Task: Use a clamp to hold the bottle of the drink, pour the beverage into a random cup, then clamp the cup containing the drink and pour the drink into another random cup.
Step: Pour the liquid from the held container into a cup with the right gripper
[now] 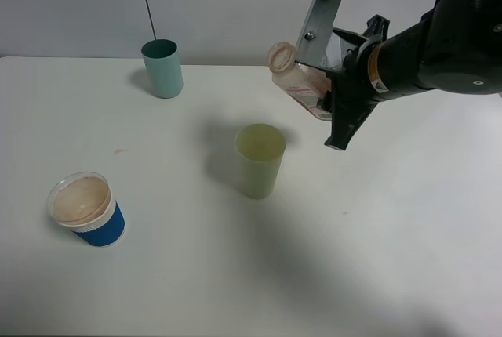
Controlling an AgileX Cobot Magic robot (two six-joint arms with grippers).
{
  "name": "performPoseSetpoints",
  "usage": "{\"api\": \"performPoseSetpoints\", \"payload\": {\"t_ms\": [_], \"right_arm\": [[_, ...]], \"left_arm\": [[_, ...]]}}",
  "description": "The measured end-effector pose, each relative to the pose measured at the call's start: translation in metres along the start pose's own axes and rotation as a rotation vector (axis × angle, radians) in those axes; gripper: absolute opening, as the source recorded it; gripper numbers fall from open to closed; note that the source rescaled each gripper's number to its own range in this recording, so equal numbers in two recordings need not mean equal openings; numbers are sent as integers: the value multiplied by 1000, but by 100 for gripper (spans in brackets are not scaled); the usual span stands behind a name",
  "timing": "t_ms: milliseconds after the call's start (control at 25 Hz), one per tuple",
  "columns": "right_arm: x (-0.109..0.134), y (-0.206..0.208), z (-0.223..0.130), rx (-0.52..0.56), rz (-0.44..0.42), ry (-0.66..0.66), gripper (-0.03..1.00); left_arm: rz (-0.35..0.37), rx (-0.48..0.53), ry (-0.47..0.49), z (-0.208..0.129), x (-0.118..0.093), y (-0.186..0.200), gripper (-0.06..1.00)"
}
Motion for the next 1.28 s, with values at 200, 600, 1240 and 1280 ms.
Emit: {"api": "performPoseSetpoints", "payload": {"t_ms": [200,600,1240,1280], "right_arm": [[6,1,5,-15,11,91,1],[10,3,5,17,16,155,1],[15,5,-1,98,39,310,1],[15,5,-1,100,40,318,1]], "left_arm": [[0,0,0,0,0,0,87],[0,0,0,0,0,0,87],[0,0,0,0,0,0,87],[0,0,0,0,0,0,87]]}}
Point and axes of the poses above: a point on each arm's last joint axis where the gripper is mounted, y pointing back along that axis away from the gripper, x along the wrist's bending axis when the last joint is at zero, z = x × y, the point moved 1 cm from there along -y, pointing out along that axis toward the gripper, and after that the axes turned 7 degrees about -y, right-handed, at the moved point
